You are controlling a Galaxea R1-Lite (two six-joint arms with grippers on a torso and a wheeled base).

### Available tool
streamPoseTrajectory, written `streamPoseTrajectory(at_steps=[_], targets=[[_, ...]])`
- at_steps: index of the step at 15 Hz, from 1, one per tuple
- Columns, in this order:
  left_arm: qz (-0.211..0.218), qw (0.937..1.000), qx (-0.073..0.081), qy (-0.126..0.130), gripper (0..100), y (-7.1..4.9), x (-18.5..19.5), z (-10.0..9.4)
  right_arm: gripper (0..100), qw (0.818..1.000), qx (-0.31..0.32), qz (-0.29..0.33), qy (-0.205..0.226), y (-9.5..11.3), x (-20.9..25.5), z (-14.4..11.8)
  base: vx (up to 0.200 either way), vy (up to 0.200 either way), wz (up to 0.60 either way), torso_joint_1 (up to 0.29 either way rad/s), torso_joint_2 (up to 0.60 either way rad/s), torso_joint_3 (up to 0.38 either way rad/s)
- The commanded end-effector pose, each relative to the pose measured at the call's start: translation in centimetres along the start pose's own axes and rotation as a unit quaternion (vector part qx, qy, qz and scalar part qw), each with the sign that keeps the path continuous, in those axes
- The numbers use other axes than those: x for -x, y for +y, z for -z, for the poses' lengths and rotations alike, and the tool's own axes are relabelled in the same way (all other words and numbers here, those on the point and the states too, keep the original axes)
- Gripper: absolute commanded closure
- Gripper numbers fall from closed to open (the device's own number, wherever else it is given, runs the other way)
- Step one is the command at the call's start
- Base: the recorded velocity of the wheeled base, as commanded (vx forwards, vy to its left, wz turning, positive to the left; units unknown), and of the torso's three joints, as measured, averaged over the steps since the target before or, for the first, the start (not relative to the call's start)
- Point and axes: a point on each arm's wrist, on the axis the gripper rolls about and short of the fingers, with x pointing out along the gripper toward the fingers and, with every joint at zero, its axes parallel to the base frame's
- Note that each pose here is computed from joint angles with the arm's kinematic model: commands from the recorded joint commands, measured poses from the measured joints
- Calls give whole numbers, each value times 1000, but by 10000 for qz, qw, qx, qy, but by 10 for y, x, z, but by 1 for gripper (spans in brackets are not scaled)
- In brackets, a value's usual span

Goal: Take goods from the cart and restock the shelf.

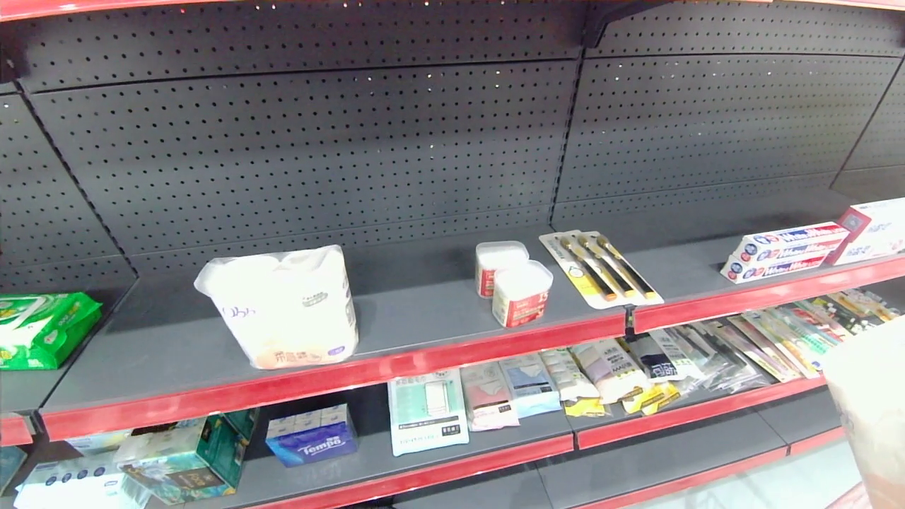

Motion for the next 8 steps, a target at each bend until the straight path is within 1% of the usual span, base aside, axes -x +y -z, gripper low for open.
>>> streamPoseTrajectory(at_steps=[1,3,5,7,8], targets=[[-7,10000,1,15,0,0,-1,0,100,9999,81,-49,-36,-1,0,-4,0,0,0,0,0,0],[-15,10000,-1,-8,0,0,-1,0,100,9994,349,-39,14,-1,-3,-5,0,0,0,0,0,0],[-38,10000,-13,23,0,0,-2,0,100,9991,420,-43,52,-1,-4,-5,0,0,0,0,0,0],[-191,9998,-54,41,0,1,-3,0,100,9990,452,-16,-12,-2,-4,-9,0,0,0,0,0,0],[-329,9994,-55,36,0,2,-2,0,100,9989,458,-15,-43,-3,-3,-12,0,0,600,-2,2,-2]])
